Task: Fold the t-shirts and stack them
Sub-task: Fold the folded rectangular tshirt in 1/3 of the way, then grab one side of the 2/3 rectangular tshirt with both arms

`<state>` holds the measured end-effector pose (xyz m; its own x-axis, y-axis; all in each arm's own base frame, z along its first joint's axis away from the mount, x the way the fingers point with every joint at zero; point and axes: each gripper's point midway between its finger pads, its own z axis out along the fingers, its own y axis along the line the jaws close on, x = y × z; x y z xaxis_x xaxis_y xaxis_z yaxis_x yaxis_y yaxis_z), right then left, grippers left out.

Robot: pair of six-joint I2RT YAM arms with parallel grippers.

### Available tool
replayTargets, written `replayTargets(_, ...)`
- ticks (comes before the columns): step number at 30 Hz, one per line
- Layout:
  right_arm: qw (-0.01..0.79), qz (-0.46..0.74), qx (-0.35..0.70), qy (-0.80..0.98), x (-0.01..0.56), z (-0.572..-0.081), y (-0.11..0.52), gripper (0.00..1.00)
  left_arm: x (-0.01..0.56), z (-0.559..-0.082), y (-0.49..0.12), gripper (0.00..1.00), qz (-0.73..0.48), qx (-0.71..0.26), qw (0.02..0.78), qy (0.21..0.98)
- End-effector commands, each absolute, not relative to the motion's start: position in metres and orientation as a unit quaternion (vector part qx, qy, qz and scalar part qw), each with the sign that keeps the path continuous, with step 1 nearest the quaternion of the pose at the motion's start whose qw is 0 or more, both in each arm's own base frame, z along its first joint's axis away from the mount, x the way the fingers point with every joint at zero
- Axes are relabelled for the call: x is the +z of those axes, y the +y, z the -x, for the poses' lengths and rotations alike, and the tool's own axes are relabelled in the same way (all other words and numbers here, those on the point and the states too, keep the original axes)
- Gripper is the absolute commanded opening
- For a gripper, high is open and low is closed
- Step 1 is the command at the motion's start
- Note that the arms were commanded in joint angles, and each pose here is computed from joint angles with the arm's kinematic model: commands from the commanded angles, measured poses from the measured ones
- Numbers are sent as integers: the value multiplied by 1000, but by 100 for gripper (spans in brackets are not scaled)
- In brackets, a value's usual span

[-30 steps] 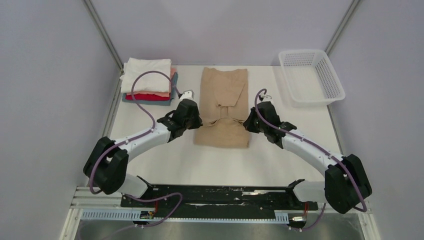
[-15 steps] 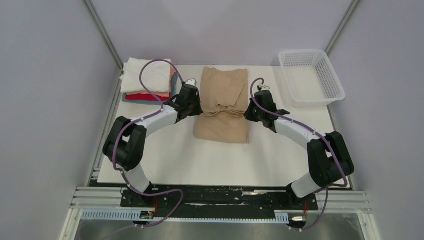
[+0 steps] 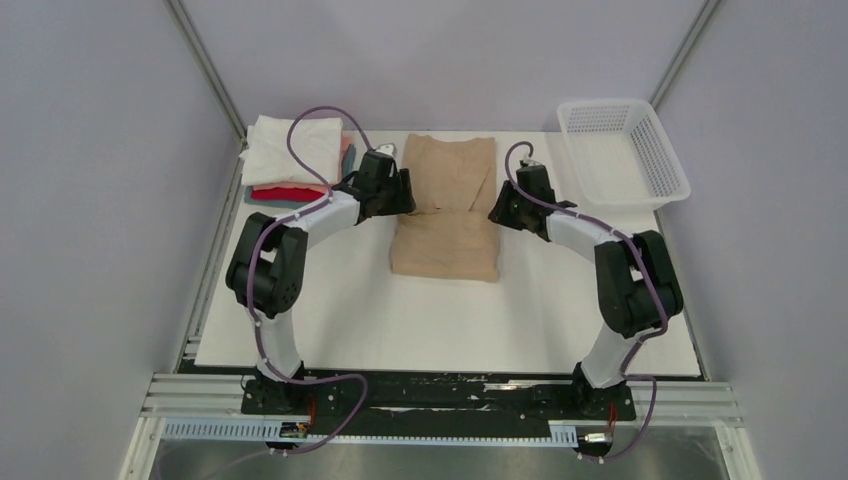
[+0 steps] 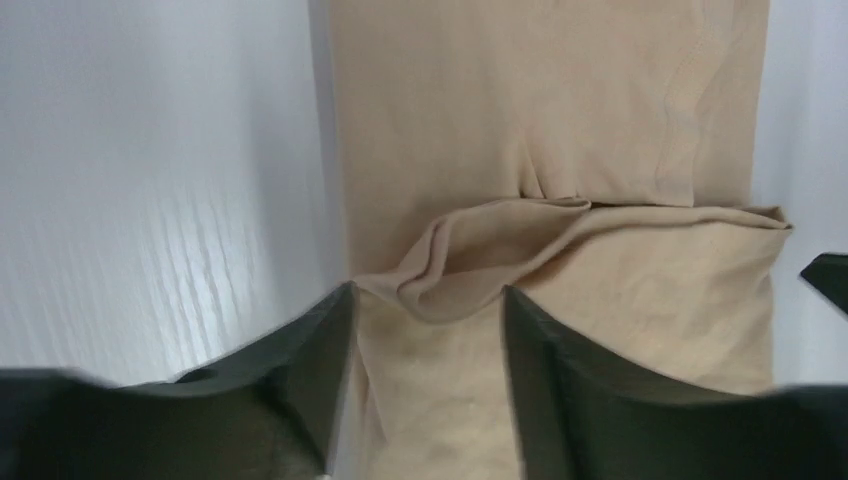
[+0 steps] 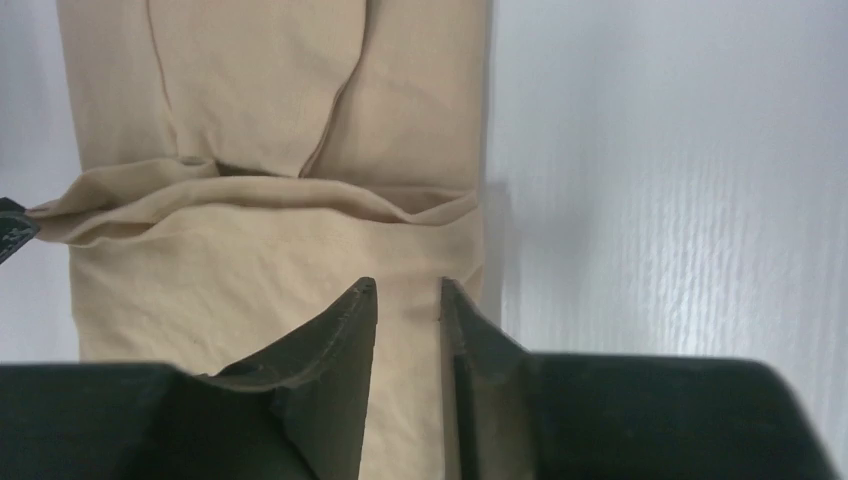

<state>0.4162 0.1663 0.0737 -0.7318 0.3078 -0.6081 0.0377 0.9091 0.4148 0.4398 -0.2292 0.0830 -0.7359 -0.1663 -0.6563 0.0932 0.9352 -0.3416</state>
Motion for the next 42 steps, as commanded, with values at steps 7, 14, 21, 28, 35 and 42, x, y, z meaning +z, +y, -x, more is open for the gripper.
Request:
replayTargets(7, 416, -50, 237, 876, 135, -429, 172, 84, 146, -450, -221, 100, -7, -200, 408, 891)
replayTargets(14, 361, -64, 299, 881, 111, -348, 179, 95, 116, -375, -212, 100, 32, -253, 355, 899)
replayTargets(21, 295, -108, 319, 894, 77, -299, 183, 87, 69, -330, -203, 100, 79, -268, 301, 912)
replayTargets(28, 259, -143, 317, 901, 50, -295, 186, 64, 40, -317, -211, 86, 91, -284, 251, 921)
replayTargets(35, 228, -156, 309, 910, 29, -282, 185, 44, 27, -303, -222, 55, 84, -315, 222, 919)
replayTargets(42, 223, -159, 295, 915, 16, -280, 181, 33, 14, -301, -224, 31, 87, -306, 211, 924)
